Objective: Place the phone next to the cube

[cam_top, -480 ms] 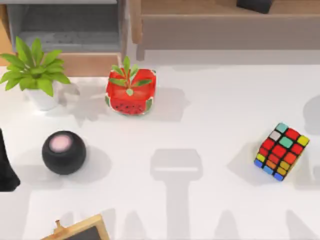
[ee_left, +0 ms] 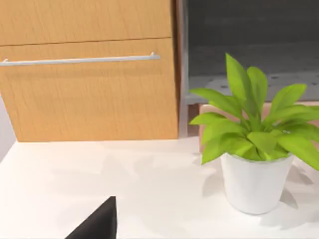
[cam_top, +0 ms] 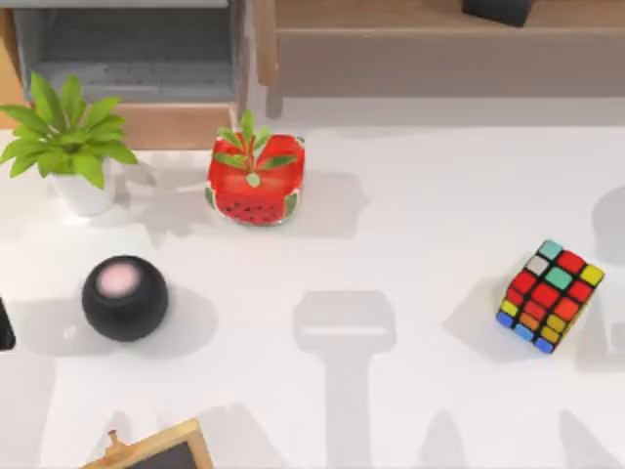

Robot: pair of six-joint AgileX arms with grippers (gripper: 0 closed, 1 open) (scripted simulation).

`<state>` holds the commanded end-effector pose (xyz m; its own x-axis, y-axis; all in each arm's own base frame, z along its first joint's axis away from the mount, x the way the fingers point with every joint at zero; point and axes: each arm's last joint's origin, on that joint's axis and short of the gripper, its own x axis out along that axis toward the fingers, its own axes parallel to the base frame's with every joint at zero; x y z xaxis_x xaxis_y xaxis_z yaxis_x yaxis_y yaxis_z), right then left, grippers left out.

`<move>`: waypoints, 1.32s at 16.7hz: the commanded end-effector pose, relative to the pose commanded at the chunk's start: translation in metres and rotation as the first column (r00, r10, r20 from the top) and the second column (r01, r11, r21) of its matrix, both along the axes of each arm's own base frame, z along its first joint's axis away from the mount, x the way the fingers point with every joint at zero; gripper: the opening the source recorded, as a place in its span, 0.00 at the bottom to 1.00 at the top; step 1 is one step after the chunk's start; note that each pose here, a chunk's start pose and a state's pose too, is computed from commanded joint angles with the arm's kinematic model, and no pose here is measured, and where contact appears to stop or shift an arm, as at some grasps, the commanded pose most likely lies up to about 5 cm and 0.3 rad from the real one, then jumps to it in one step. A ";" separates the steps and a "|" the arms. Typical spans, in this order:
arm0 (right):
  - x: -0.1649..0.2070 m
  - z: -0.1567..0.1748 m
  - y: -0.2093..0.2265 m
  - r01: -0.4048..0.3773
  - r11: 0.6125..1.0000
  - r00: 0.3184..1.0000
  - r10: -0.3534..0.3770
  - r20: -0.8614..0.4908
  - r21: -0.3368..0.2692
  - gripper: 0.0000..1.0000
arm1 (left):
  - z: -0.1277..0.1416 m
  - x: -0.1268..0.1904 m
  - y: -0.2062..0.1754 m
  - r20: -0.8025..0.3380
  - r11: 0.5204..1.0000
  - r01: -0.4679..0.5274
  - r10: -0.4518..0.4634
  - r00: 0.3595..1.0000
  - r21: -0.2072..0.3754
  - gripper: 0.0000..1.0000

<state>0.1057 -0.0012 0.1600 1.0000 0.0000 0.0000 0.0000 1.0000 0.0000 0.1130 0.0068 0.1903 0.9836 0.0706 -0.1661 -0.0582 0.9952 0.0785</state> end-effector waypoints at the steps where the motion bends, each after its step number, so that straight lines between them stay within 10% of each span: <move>1: 0.000 0.000 0.000 0.000 1.000 1.000 0.000 0.000 0.000 1.00 | 0.008 0.005 0.003 -0.060 1.000 -0.013 0.014 0.998 0.019 1.00; 6: 0.000 0.000 0.000 0.000 1.000 1.000 0.000 0.000 0.000 1.00 | 0.037 0.054 0.026 -0.443 0.994 -0.032 0.075 0.893 0.104 1.00; 12: 0.000 0.000 0.000 0.000 1.000 1.000 0.000 0.000 0.000 1.00 | 0.017 0.140 0.080 -0.835 0.997 0.020 0.055 0.548 0.078 1.00; 17: 0.000 0.000 0.000 0.000 1.000 1.000 0.000 0.000 0.000 1.00 | -0.028 0.185 0.126 -0.960 0.999 0.047 -0.027 0.278 -0.015 1.00; 22: 0.000 0.000 0.000 0.000 1.000 1.000 0.000 0.000 0.000 1.00 | -0.047 0.198 0.146 -0.981 0.997 0.054 -0.070 0.182 -0.061 1.00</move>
